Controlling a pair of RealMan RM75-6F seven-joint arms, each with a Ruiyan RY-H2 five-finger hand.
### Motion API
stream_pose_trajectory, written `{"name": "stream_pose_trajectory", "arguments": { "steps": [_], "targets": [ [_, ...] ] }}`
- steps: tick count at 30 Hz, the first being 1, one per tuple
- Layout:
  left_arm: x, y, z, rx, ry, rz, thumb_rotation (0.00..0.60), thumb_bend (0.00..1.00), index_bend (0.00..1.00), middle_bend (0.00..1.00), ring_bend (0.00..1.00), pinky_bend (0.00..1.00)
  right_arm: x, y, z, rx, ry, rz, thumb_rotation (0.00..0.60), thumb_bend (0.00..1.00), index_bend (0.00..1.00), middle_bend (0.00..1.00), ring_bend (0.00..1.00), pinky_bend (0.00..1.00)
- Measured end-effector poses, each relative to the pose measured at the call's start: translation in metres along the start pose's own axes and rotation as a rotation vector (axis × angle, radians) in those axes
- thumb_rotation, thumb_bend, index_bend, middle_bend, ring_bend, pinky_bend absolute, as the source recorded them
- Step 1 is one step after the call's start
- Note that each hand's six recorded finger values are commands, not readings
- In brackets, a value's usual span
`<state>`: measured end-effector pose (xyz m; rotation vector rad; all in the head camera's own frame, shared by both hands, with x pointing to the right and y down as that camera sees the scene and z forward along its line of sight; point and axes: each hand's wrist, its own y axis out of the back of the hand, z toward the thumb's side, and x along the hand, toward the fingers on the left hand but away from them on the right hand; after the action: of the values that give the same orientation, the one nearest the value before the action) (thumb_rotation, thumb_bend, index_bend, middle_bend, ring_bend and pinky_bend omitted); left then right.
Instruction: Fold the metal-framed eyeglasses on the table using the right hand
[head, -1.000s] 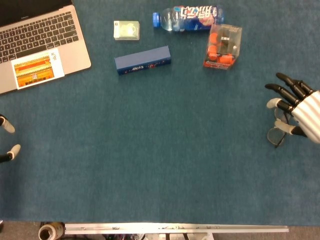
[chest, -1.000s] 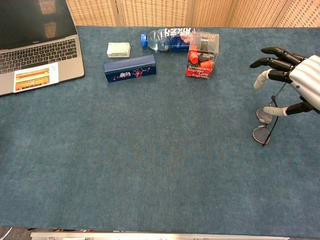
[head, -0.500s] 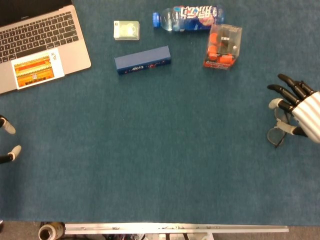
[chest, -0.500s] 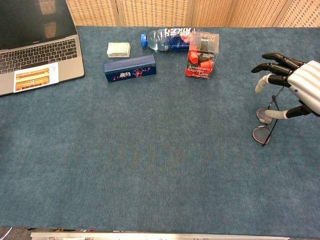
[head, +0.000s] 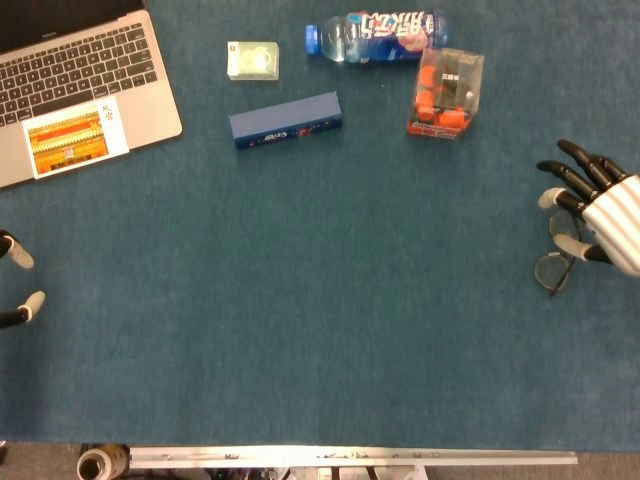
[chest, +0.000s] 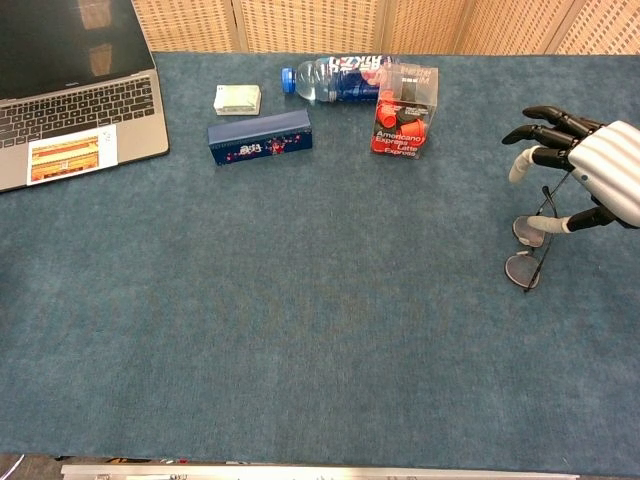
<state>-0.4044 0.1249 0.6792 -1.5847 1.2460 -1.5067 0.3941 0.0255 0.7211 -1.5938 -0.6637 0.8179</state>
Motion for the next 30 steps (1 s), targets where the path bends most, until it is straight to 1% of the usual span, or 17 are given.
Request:
{"name": "stream_pose_trajectory", "arguments": {
  "steps": [22,30],
  "targets": [
    [0.0,-0.005,-0.002,-0.007,0.009,-0.011,0.6,0.16,0.49,0.36,0.24,0.51,0.001,-0.02,-0.01,0.013,-0.041,0.035,0.6,0.08,0.46,0.25,0.09,0.3],
    [0.0,-0.005,-0.002,-0.007,0.008,-0.01,0.6,0.16,0.49,0.36,0.24,0.51,0.002,-0.023,-0.012,0.001,-0.041,0.028,0.6,0.09,0.46,0.25,0.09,0.3]
  ]
}}
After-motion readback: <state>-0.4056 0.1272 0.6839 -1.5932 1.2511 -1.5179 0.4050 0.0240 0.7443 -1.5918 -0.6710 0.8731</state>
